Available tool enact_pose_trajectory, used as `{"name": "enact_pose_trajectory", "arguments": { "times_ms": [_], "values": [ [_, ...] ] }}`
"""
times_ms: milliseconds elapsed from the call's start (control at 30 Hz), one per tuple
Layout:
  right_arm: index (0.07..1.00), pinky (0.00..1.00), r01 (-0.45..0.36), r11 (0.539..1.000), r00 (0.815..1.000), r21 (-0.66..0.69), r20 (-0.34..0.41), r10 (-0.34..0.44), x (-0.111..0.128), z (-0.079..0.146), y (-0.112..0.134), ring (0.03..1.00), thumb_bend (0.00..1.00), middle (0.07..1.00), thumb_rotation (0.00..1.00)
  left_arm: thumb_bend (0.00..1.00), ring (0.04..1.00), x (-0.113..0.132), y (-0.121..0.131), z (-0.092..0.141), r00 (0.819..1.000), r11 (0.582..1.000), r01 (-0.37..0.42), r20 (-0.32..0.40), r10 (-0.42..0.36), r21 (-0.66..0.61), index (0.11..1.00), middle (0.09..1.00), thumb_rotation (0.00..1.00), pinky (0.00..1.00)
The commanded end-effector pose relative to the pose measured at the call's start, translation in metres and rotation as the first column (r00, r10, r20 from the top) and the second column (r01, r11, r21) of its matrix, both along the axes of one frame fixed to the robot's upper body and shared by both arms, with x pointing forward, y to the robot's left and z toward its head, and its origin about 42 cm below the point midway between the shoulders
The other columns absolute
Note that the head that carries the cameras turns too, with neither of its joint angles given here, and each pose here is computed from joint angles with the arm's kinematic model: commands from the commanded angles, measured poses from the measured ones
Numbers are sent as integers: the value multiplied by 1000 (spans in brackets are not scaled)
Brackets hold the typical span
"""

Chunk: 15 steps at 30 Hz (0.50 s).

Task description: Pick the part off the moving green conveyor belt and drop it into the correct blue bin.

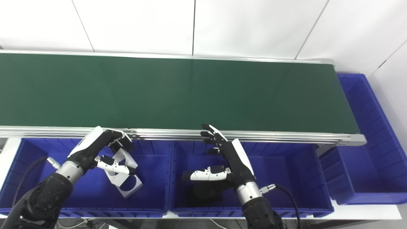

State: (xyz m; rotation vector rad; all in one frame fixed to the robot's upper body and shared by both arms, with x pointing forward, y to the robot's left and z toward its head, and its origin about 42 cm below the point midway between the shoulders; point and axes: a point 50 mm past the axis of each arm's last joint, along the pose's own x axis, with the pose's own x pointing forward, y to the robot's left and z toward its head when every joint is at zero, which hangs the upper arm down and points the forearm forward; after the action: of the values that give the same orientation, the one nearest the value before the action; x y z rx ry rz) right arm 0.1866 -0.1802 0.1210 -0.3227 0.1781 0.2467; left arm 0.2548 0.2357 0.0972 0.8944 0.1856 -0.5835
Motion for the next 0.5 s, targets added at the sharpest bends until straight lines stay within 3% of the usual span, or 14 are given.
{"name": "enact_pose_trajectory", "arguments": {
  "times_ms": [0, 100, 267, 333, 467],
  "values": [
    [905, 710, 7, 1000, 999, 7, 37, -7, 1, 10, 0, 834, 851, 851, 155, 637, 707, 10, -2, 18, 998, 999, 29, 53, -31, 32, 739, 805, 5, 565],
    [903, 703, 9, 1000, 999, -3, 38, -8, 1, 10, 0, 829, 851, 847, 153, 697, 743, 11, -3, 18, 998, 996, 52, 24, -54, 75, 778, 823, 68, 597],
    [905, 704, 1, 1000, 1000, -14, 31, -1, 1, 10, 0, 834, 852, 850, 145, 771, 725, 13, -4, 19, 998, 996, 68, -7, -67, 64, 787, 816, 142, 587],
    [912, 713, -7, 1000, 1000, -13, 16, 7, 1, 10, 0, 847, 851, 862, 136, 796, 721, 13, -4, 19, 997, 997, 70, -26, -69, 19, 784, 809, 159, 592],
    [916, 720, -26, 999, 1000, -21, -1, 26, 1, 11, 0, 852, 862, 872, 133, 821, 742, 11, 0, 21, 994, 980, 50, -86, -68, -192, 778, 804, 152, 619]
  ]
}}
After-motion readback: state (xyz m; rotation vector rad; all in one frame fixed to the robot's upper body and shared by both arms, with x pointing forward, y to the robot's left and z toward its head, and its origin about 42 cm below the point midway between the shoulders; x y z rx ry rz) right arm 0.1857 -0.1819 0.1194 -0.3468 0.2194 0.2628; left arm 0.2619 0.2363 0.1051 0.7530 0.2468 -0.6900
